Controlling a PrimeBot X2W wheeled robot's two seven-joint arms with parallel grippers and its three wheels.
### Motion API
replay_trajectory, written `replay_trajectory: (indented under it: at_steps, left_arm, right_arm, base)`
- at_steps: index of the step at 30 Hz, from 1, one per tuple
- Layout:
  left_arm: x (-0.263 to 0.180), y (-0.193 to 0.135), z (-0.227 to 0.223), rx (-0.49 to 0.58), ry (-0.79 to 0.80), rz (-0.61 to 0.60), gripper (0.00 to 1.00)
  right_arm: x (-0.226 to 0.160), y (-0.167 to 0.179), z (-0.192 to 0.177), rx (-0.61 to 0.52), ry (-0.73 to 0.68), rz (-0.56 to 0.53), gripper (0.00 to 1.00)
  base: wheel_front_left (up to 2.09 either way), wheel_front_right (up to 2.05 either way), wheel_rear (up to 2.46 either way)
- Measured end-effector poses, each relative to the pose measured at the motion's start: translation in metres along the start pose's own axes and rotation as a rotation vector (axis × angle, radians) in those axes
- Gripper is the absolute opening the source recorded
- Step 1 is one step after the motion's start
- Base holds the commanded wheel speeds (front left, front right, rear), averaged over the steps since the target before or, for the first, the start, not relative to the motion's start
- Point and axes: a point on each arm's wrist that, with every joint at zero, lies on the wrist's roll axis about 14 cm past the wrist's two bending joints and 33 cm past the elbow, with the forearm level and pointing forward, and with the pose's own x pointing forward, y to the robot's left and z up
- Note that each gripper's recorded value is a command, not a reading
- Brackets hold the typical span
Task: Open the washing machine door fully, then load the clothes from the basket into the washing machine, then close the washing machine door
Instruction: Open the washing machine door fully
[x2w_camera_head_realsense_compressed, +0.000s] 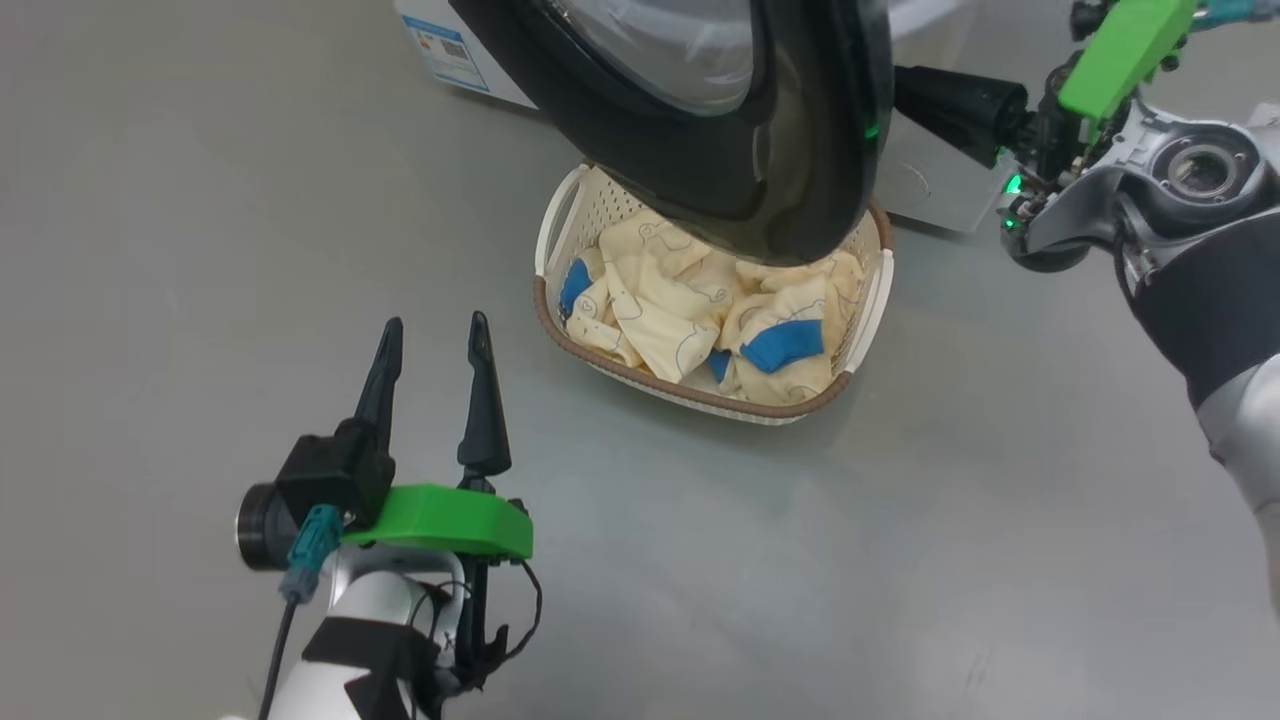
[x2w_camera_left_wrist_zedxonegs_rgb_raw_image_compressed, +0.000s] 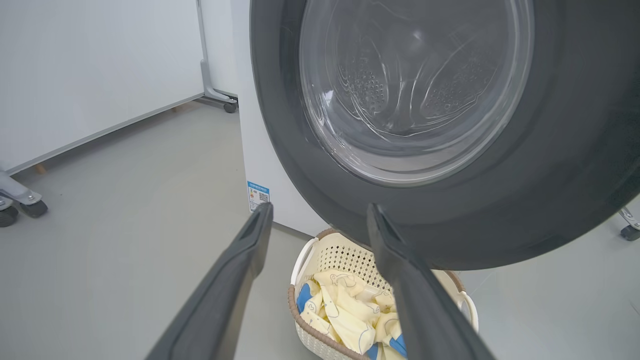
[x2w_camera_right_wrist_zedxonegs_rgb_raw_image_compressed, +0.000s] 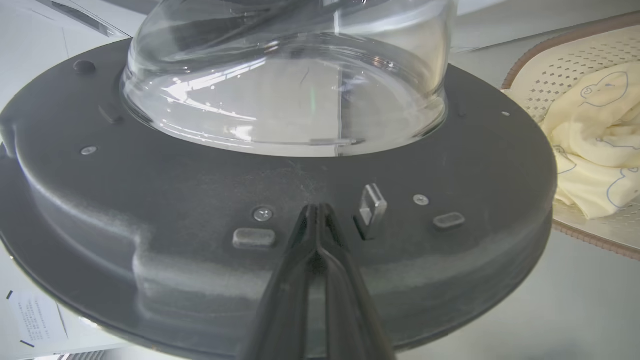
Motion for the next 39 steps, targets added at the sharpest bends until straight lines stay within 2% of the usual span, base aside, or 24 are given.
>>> replay_trajectory:
  at_steps: [7, 15, 23, 33, 39]
  left_arm:
    - [-0.008, 0.003, 0.005, 0.000, -0.009, 0.003, 1.00]
    - [-0.012, 0.005, 0.012, 0.005, -0.027, 0.005, 1.00]
    - [-0.018, 0.010, 0.009, 0.004, -0.018, 0.019, 1.00]
    - [-0.020, 0.011, 0.014, 0.003, -0.031, 0.021, 1.00]
    - [-0.023, 0.012, 0.012, 0.004, -0.024, 0.024, 1.00]
  right_arm:
    - [0.010, 0.005, -0.030, 0.006, 0.068, 0.003, 0.00]
    - [0.016, 0.011, -0.047, 0.006, 0.105, 0.012, 0.00]
    - [0.027, 0.024, -0.067, -0.010, 0.178, 0.052, 0.00]
    - [0.034, 0.032, -0.117, -0.023, 0.321, 0.085, 0.00]
    - [0.035, 0.037, -0.128, -0.031, 0.346, 0.103, 0.00]
  base:
    - [0.00, 0.00, 0.00]
    - [0.00, 0.00, 0.00]
    - [0.00, 0.00, 0.00]
    - [0.00, 0.00, 0.00]
    - [0.00, 0.00, 0.00]
